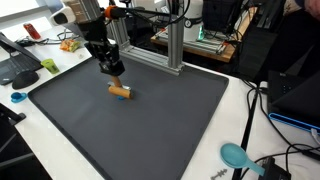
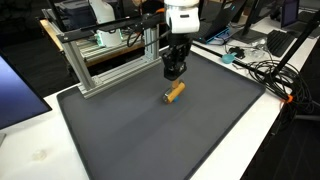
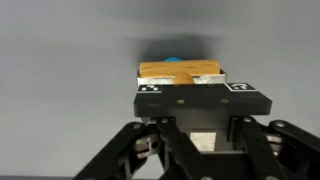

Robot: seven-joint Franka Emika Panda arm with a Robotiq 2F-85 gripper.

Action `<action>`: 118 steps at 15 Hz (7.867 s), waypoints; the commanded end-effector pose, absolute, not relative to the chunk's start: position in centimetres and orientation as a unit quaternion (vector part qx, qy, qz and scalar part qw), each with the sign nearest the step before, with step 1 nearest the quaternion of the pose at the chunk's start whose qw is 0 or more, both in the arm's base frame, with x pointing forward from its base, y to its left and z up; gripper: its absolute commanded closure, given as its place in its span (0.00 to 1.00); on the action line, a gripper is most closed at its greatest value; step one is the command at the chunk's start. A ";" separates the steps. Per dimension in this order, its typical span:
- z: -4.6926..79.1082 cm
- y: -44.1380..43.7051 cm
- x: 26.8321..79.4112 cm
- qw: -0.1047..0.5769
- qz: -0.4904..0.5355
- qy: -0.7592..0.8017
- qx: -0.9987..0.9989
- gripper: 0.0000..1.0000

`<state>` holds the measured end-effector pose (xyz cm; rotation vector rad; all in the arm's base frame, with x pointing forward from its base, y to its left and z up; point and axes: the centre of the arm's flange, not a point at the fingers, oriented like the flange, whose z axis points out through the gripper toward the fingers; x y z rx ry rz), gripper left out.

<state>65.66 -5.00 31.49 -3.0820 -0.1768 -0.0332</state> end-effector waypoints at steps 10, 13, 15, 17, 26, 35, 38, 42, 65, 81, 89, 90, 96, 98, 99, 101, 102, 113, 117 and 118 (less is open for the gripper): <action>29.7 -4.5 66.5 0.029 -0.007 -0.059 -0.998 0.78; 29.6 -4.7 66.2 0.035 0.012 -0.055 -0.998 0.78; 29.6 -4.8 66.1 0.040 0.023 -0.055 -0.997 0.78; 29.5 -4.9 66.1 0.042 0.031 -0.053 -0.997 0.78; 30.3 -4.5 66.5 0.027 -0.002 -0.070 -0.997 0.78; 31.0 -4.1 66.2 0.038 0.013 -0.068 -0.997 0.78; 31.1 -4.4 65.9 0.042 0.028 -0.068 -0.996 0.78; 31.1 -4.4 65.7 0.043 0.036 -0.069 -0.996 0.78; 45.4 2.4 59.9 -0.073 0.094 -0.290 -0.950 0.78; 44.3 -2.9 62.5 -0.018 0.029 -0.495 -0.868 0.78; 37.9 -4.9 65.3 0.001 -0.002 -0.512 -0.859 0.78; 37.2 -4.9 65.5 0.004 0.000 -0.515 -0.857 0.78; 34.0 -4.7 66.1 0.009 0.007 -0.516 -0.856 0.78; 33.4 -4.7 66.4 0.005 0.004 -0.515 -0.857 0.78; 33.2 -4.7 66.6 0.004 0.003 -0.514 -0.858 0.78; 32.8 -4.6 66.8 0.000 0.000 -0.514 -0.858 0.78; 32.6 -4.6 66.9 -0.001 0.000 -0.513 -0.858 0.78; 30.1 -3.7 68.0 0.015 0.018 -0.517 -0.856 0.78; 29.7 -3.5 68.2 0.021 0.024 -0.518 -0.855 0.78; 29.6 -3.5 68.2 0.022 0.025 -0.518 -0.855 0.78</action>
